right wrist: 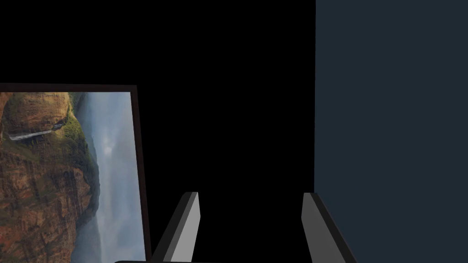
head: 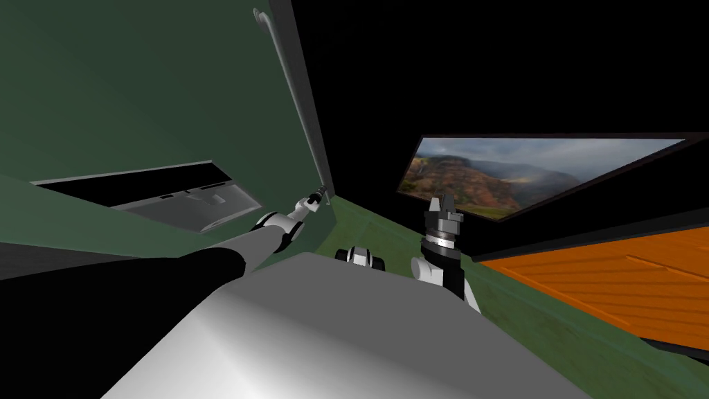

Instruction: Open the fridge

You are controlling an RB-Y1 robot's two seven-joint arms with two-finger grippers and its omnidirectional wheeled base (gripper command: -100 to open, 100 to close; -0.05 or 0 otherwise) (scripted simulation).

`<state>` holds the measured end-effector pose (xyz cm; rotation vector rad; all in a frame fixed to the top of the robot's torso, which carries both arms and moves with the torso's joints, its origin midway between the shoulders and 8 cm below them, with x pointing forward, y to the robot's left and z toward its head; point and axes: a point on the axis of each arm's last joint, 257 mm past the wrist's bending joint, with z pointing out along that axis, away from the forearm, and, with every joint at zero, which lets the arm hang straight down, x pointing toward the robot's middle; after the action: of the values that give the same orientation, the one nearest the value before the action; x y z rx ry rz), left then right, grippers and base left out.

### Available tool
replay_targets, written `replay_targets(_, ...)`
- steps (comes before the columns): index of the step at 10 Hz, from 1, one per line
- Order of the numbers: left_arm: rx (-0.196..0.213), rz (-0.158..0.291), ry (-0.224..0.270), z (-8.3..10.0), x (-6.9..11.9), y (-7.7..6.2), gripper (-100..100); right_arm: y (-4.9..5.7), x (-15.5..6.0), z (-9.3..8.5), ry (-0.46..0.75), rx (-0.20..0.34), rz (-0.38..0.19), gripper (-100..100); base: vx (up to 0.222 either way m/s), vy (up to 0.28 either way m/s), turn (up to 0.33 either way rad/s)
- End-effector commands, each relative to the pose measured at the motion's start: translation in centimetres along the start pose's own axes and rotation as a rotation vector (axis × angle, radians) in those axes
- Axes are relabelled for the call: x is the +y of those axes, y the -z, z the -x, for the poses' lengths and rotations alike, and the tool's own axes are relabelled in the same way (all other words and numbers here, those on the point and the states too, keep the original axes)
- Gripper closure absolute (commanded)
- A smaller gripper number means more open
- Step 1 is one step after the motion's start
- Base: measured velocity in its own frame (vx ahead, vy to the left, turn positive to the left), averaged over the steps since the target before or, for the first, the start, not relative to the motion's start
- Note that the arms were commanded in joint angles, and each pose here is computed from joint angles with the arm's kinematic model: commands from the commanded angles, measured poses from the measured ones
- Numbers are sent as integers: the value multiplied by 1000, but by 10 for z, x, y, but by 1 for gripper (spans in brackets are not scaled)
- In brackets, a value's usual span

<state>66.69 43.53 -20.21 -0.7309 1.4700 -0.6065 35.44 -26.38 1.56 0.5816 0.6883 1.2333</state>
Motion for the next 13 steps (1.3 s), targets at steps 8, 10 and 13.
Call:
replay_targets(8, 43, -55, 7, 8, -4, 21, 100, 0, 0, 0, 0, 0, 0, 0, -133, -23, -121)
replay_targets(10, 55, -64, 6, 8, -4, 28, 100, 0, 0, 0, 0, 0, 0, 0, -119, -10, -136)
replay_targets(13, 84, -56, 5, 5, 6, 43, 100, 0, 0, 0, 0, 0, 0, 0, -129, -46, -137)
